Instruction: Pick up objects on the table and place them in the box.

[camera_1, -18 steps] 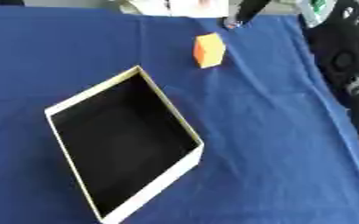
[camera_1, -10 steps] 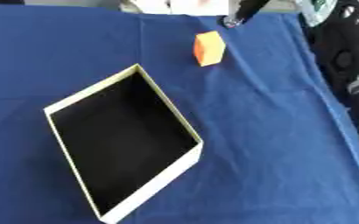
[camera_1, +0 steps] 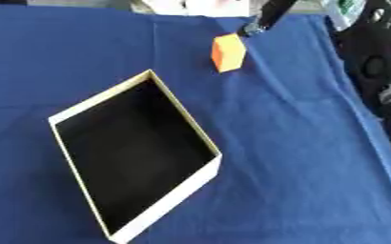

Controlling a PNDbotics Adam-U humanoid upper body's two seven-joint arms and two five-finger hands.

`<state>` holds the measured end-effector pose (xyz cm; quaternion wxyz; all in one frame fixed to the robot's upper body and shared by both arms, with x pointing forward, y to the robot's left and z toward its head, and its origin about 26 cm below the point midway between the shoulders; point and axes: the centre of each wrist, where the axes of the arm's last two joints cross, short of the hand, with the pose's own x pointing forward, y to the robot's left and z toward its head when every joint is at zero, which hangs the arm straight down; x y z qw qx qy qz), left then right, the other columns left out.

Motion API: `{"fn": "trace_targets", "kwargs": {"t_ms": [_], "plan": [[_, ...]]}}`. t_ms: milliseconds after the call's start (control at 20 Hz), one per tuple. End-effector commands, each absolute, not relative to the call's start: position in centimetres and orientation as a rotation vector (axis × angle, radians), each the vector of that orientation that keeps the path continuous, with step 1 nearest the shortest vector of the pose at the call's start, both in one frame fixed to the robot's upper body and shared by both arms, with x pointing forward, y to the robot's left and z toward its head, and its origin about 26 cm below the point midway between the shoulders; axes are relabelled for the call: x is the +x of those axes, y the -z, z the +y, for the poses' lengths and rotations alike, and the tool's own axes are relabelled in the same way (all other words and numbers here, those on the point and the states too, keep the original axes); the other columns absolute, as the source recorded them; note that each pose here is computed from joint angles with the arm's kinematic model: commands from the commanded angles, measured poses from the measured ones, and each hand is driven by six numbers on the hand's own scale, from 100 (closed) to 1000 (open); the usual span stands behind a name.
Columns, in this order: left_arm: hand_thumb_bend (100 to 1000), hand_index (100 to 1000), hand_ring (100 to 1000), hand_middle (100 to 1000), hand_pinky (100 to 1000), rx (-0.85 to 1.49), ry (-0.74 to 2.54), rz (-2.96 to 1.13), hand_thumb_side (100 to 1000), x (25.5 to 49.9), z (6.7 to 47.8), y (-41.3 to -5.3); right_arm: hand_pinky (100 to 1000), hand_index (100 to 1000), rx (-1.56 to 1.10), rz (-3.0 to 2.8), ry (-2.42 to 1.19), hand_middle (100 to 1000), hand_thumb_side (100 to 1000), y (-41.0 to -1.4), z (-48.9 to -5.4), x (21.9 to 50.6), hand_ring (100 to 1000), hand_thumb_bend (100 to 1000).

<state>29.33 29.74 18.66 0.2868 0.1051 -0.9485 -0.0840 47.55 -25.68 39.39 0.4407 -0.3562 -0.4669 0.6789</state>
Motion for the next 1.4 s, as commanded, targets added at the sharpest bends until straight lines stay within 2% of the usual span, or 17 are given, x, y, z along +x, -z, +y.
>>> {"fn": "trace_targets", "kwargs": {"t_ms": [50, 700, 1050, 1400], "plan": [[100, 666, 468, 499, 347, 0.289, 0.245, -2.559, 726, 29.1, 29.7, -19.4, 1000, 1000, -0.950, -1.117, -1.712, 1000, 366, -40.3, -26.3, 47.4, 1000, 340], [100, 666, 467, 499, 342, 0.267, 0.260, -2.560, 717, 29.2, 29.5, -19.5, 1000, 1000, -0.955, -1.056, -1.797, 1000, 334, -38.2, -24.7, 49.0, 1000, 350], [100, 666, 466, 500, 339, 0.260, 0.269, -2.559, 724, 29.3, 29.4, -19.5, 1000, 1000, -1.012, -1.066, -1.787, 1000, 293, -38.2, -24.8, 49.2, 1000, 333], [100, 666, 465, 500, 336, 0.260, 0.276, -2.554, 725, 29.3, 29.3, -19.5, 1000, 1000, -1.042, -1.028, -1.766, 1000, 290, -37.9, -25.2, 49.6, 1000, 328]]}}
